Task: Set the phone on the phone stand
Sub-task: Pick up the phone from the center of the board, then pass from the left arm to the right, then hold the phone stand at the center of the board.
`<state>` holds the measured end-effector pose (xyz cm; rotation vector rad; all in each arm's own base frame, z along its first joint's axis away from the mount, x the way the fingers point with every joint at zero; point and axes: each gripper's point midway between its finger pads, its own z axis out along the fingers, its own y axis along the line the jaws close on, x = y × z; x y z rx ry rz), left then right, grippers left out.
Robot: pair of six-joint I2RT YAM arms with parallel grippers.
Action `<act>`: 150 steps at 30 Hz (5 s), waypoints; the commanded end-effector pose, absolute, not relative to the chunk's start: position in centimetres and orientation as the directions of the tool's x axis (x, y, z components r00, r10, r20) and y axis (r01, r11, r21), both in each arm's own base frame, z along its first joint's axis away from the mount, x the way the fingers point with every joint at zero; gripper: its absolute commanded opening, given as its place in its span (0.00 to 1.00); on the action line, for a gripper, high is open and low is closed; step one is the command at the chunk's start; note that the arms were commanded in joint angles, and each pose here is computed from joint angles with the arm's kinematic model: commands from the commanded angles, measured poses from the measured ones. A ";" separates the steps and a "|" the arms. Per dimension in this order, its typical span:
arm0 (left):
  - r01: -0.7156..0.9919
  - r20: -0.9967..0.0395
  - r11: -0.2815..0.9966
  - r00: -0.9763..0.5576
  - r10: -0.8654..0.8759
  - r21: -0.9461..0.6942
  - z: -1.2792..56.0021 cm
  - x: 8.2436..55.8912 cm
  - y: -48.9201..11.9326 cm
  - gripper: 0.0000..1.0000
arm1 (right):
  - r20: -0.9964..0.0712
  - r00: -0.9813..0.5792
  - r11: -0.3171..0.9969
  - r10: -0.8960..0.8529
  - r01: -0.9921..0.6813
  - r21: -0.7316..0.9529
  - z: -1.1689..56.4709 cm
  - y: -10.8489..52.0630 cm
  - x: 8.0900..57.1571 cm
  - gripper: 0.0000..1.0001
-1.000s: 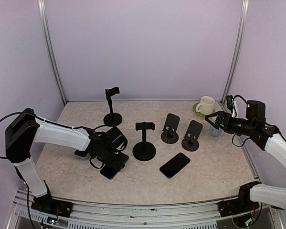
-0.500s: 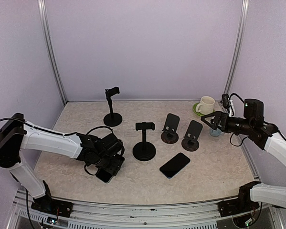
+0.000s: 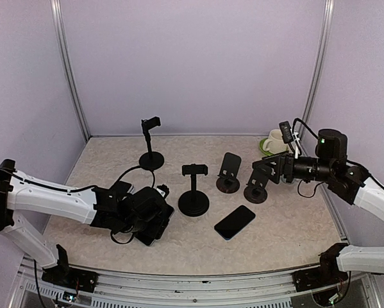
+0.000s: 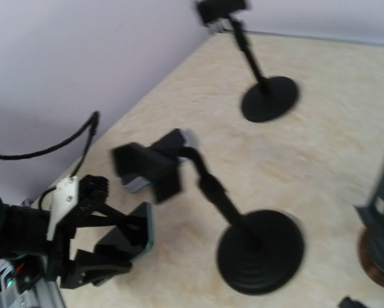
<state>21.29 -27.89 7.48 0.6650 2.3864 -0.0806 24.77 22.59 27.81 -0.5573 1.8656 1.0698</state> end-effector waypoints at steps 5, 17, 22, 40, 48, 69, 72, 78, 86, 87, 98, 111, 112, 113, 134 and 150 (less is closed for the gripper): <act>0.471 -0.780 0.878 -0.518 0.352 0.084 14.5 20.5 -30.6 0.51 | -0.932 -0.363 0.392 -0.003 -0.858 0.333 32.1 26.6 21.8 1.00; 0.477 -0.884 0.878 -0.397 0.249 0.033 20.9 18.3 -32.0 0.51 | -0.926 -0.357 0.342 -0.123 -0.891 0.298 31.2 32.0 19.5 1.00; 0.480 -0.907 0.876 -0.348 0.237 0.045 23.1 17.4 -33.0 0.50 | -0.920 -0.359 0.345 -0.155 -0.893 0.290 31.0 34.0 19.1 0.99; 0.459 -0.952 0.888 -0.257 0.166 0.031 27.8 16.4 -34.8 0.50 | -0.868 -0.464 0.308 -0.179 -0.864 0.398 30.8 38.9 17.9 0.92; 0.459 -0.957 0.888 -0.237 0.169 0.043 28.2 16.3 -35.5 0.51 | -0.843 -0.503 0.302 -0.193 -0.847 0.436 30.2 40.9 18.3 0.89; 0.436 -0.954 0.895 -0.220 0.206 0.093 27.7 16.3 -36.5 0.51 | -0.802 -0.536 0.267 -0.264 -0.840 0.473 28.3 44.3 17.6 0.65; 0.437 -0.954 0.895 -0.218 0.206 0.093 27.7 16.2 -36.6 0.51 | -0.804 -0.536 0.261 -0.257 -0.840 0.476 28.4 44.5 17.6 0.63; 0.439 -0.954 0.893 -0.215 0.209 0.097 27.6 16.1 -36.8 0.51 | -0.798 -0.547 0.259 -0.253 -0.833 0.489 28.2 44.9 17.7 0.56; 0.445 -0.952 0.890 -0.218 0.214 0.098 27.2 15.9 -37.1 0.51 | -0.789 -0.562 0.233 -0.249 -0.825 0.514 28.4 45.5 17.4 0.43; 0.445 -0.952 0.890 -0.219 0.214 0.098 27.2 15.9 -37.1 0.51 | -0.790 -0.561 0.231 -0.249 -0.826 0.514 28.4 45.5 17.4 0.41; 0.434 -0.953 0.896 -0.220 0.207 0.095 27.2 16.0 -37.0 0.51 | -0.788 -0.558 0.218 -0.259 -0.829 0.515 28.2 45.6 17.0 0.11; 0.424 -0.959 0.903 -0.222 0.178 0.069 27.6 16.1 -36.7 0.75 | -0.791 -0.553 0.206 -0.260 -0.832 0.514 28.4 45.7 16.9 0.00; 0.426 -0.959 0.903 -0.223 0.174 0.064 27.7 16.0 -36.7 0.79 | -0.795 -0.549 0.206 -0.259 -0.835 0.510 28.5 45.7 16.9 0.00; 0.426 -0.960 0.903 -0.224 0.169 0.059 27.7 16.0 -36.5 0.84 | -0.795 -0.547 0.208 -0.263 -0.836 0.507 28.5 45.7 16.9 0.00; 0.447 -0.972 0.887 -0.234 -0.007 -0.114 30.6 16.0 -31.7 0.99 | -0.889 -0.347 0.265 -0.299 -0.925 0.272 31.1 39.3 21.0 0.00; 0.533 -0.937 0.824 -0.350 0.009 -0.191 28.2 20.6 -31.6 0.99 | -0.924 -0.090 0.207 -0.373 -0.978 0.012 33.0 34.9 23.2 0.00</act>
